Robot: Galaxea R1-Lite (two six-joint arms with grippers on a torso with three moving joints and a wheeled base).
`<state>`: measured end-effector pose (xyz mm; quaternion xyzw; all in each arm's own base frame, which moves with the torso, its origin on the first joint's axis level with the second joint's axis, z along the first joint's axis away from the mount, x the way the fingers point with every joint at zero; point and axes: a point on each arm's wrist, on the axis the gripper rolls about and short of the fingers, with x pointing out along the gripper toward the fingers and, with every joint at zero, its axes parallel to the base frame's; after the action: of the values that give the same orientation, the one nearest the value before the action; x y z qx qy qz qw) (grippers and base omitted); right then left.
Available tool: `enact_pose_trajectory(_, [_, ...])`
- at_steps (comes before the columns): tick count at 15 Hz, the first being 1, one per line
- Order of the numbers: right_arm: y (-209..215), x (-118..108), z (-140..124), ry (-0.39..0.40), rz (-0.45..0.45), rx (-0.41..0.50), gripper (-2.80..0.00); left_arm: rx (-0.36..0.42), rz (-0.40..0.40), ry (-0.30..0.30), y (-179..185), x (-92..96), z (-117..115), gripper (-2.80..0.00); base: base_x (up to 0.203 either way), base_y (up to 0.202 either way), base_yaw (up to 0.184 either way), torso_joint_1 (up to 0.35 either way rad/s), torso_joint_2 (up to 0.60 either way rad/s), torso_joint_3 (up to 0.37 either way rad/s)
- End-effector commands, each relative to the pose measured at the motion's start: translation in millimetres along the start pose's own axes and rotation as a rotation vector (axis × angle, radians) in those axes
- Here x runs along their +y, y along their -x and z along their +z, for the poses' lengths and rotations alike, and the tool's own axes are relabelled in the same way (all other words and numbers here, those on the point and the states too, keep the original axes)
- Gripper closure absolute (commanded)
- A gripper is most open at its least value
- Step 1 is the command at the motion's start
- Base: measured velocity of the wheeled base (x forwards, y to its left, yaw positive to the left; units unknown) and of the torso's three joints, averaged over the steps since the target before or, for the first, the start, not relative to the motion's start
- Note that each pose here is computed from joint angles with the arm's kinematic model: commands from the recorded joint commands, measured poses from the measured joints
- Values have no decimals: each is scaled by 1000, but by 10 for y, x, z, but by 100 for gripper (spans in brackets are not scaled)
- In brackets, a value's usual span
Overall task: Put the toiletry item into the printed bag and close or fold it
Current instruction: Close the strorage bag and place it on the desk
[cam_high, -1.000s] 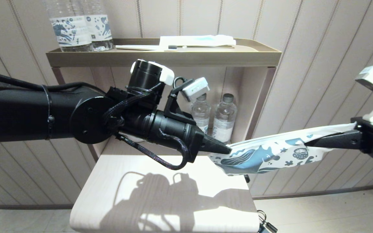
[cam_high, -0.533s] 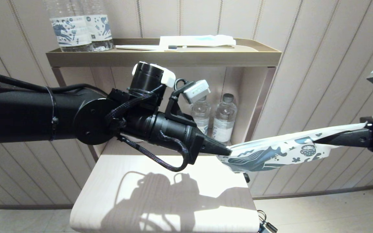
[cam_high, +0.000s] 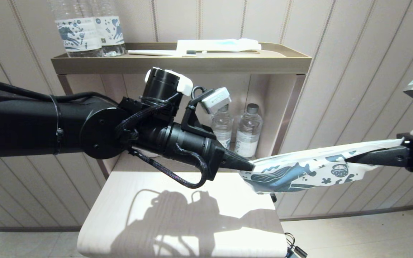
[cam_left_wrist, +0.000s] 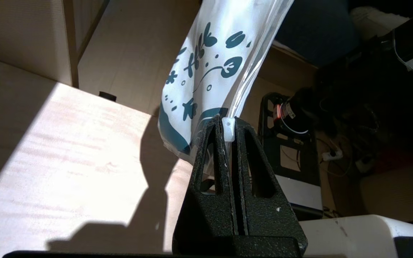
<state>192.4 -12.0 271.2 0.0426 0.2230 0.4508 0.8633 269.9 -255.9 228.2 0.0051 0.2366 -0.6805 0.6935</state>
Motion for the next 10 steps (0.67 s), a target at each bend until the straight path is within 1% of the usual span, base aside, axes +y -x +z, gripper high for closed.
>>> enact_pose_trajectory(1, [-52, -28, -32, -14, 22, 13, 0, -2, -6, -4, 4, -9, 5, 0, 0, 0, 0, 0, 0, 0])
enact_pose_trajectory(3, [-112, -54, -49, -9, 38, 18, 0, -2, -3, -4, 4, -8, 4, 0, 0, 0, 0, 0, 0, 0])
enact_pose_trajectory(4, [-120, -54, -48, -6, 40, 17, 0, -2, 1, -4, 11, -14, 3, -280, 0, 0, 0, 0, 0, 0])
enact_pose_trajectory(5, [-128, -49, -46, -4, 45, 19, 0, 0, 17, -3, 8, -8, -7, -280, 0, 0, 0, 0, 0, 0])
enact_pose_trajectory(10, [-189, -100, -61, -20, 60, 34, 0, -13, 42, -8, 37, 51, 26, -280, 0, 0, 0, 0, 0, 0])
